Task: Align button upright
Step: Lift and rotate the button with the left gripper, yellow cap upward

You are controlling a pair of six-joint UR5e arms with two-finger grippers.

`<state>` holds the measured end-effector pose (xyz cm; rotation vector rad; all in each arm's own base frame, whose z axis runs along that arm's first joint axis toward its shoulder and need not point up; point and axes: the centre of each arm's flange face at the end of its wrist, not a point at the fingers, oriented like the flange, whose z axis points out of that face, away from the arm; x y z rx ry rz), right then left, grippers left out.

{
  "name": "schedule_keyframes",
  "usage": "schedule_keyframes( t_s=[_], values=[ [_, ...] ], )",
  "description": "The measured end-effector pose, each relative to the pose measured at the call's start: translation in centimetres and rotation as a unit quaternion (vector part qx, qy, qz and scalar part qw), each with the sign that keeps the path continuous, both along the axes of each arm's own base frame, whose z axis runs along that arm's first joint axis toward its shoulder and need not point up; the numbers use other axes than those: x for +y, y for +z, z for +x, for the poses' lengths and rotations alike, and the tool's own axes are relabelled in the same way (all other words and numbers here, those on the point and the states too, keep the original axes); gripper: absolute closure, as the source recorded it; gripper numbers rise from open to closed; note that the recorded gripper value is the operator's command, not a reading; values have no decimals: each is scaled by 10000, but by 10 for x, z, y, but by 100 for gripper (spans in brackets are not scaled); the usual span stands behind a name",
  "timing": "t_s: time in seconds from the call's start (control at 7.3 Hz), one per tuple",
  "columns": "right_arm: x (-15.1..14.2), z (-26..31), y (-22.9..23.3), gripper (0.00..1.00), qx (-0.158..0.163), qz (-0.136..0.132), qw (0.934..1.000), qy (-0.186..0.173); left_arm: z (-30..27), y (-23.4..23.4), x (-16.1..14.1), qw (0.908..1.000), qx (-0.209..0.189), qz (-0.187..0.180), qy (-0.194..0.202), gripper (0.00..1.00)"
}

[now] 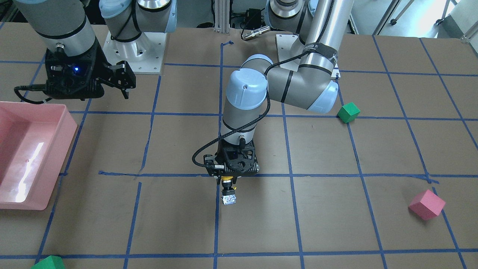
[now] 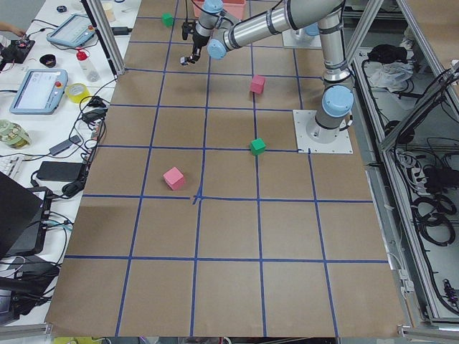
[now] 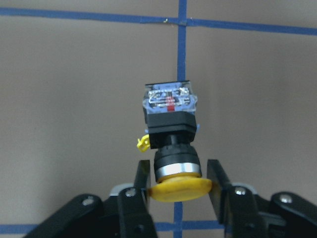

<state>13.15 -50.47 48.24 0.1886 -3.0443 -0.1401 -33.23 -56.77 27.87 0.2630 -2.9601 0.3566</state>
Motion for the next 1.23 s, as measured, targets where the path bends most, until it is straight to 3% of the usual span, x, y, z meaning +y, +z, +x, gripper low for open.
schedule_keyframes(
  t_s=[0.14, 0.27, 0.55, 0.68, 0.96, 1.23],
  values=[
    [0, -2, 0, 0, 101, 0, 9999, 15, -2, 2, -2, 9972, 273, 361, 597, 81],
    [0, -2, 0, 0, 151, 3, 9999, 24, -6, 1, -2, 9876, 594, 701, 1275, 80],
    [0, -3, -1, 0, 177, 13, 9998, 24, -6, -13, -3, 9490, 1143, 1420, 2574, 80],
    [0, -4, -1, 0, 179, 15, 9998, 22, 2, -21, -7, 9270, 1336, 1829, 2990, 81],
    [0, -4, -1, 0, 180, 16, 9998, 22, 11, -39, -9, 8941, 1628, 2473, 3360, 80],
    [1, -3, -2, 0, 175, 24, 9998, 27, 9, -51, -8, 8791, 1765, 2776, 3451, 72]
  ],
)
